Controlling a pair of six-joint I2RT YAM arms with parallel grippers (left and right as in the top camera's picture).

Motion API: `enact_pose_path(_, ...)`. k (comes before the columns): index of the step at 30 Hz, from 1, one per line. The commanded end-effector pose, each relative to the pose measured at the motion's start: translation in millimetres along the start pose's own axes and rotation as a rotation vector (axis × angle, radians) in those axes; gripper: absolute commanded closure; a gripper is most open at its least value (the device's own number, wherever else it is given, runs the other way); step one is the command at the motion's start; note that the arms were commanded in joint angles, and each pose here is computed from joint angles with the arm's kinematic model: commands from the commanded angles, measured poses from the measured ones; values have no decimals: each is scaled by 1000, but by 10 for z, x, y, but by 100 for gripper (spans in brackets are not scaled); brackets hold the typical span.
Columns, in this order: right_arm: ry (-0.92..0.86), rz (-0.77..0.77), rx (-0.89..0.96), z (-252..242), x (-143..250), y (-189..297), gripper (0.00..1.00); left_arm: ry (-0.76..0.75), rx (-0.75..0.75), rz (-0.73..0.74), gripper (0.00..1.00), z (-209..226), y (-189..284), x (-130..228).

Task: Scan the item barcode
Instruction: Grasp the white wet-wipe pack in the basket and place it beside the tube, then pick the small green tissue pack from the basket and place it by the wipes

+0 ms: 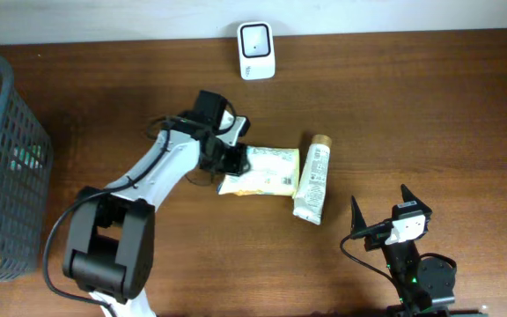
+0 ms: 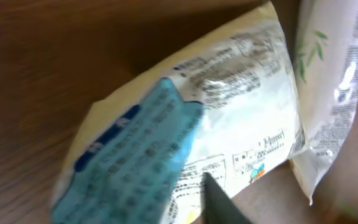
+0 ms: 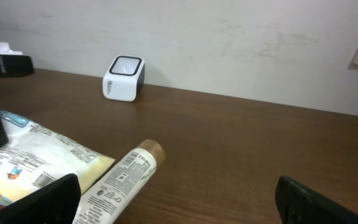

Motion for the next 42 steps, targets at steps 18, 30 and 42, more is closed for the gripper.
enact_pose_path(18, -8, 5, 1, 1, 26, -2, 1, 730, -490, -716, 1, 1644, 3933, 2)
enact_pose_path(30, -8, 5, 1, 1, 26, -2, 1, 1133, -593, -694, 2, 2820, 3946, 783)
enact_pose_path(42, -8, 5, 1, 1, 26, -2, 1, 1057, -550, -523, 11, 3726, 2360, 484)
Point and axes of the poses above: each gripper's point midway between its finger pads, its own y axis back along the fingers, its own z axis along the line the jaws close on, x = y × z, the point moved 10 cm from there along y, back along the fingers, and after that the axes turned 7 degrees about y, right-handed, at the moved point
